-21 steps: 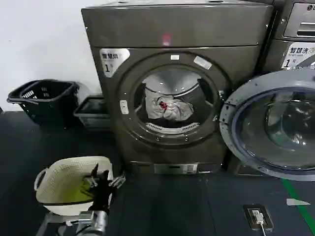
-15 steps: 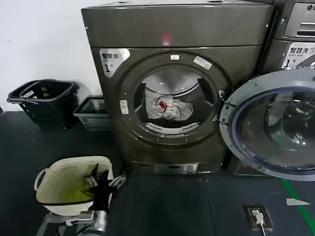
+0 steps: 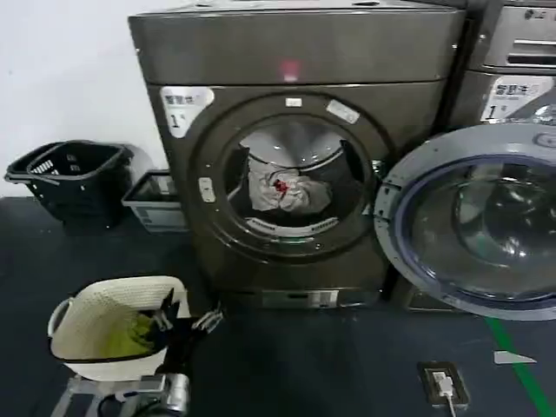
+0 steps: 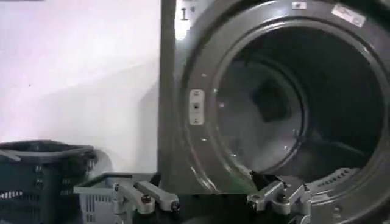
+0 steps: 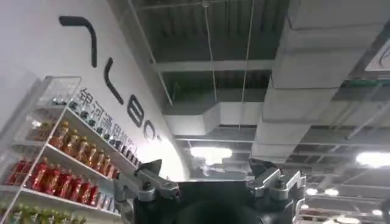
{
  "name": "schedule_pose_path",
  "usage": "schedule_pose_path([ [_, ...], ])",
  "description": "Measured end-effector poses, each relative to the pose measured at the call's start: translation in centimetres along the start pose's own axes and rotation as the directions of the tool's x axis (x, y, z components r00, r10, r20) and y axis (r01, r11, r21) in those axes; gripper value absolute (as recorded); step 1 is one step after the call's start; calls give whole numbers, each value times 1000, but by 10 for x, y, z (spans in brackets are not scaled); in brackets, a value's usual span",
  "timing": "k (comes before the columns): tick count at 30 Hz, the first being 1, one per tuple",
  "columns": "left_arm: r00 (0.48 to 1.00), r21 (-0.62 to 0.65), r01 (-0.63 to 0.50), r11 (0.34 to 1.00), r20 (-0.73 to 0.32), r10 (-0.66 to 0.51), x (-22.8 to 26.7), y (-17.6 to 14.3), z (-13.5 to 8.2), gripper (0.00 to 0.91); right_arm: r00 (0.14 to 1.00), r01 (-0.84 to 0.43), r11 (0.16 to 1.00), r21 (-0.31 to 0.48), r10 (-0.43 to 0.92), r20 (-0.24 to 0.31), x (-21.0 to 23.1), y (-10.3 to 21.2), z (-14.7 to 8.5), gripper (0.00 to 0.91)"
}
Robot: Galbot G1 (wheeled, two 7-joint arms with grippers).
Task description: Grasp the clothes from the dryer.
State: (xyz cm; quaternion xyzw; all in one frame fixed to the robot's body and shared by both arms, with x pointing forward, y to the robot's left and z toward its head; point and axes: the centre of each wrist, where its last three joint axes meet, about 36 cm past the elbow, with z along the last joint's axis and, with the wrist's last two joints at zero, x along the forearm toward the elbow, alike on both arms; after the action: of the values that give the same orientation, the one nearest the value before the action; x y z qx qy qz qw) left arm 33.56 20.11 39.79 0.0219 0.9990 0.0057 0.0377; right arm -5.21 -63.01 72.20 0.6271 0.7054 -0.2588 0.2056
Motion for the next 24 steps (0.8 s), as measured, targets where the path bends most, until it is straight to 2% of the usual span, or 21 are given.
schedule_pose_path([
  [24, 1000, -8, -6, 1000, 0, 6, 0, 2, -3, 907, 1000, -9, 1000, -1, 9, -5, 4, -7, 4, 907],
])
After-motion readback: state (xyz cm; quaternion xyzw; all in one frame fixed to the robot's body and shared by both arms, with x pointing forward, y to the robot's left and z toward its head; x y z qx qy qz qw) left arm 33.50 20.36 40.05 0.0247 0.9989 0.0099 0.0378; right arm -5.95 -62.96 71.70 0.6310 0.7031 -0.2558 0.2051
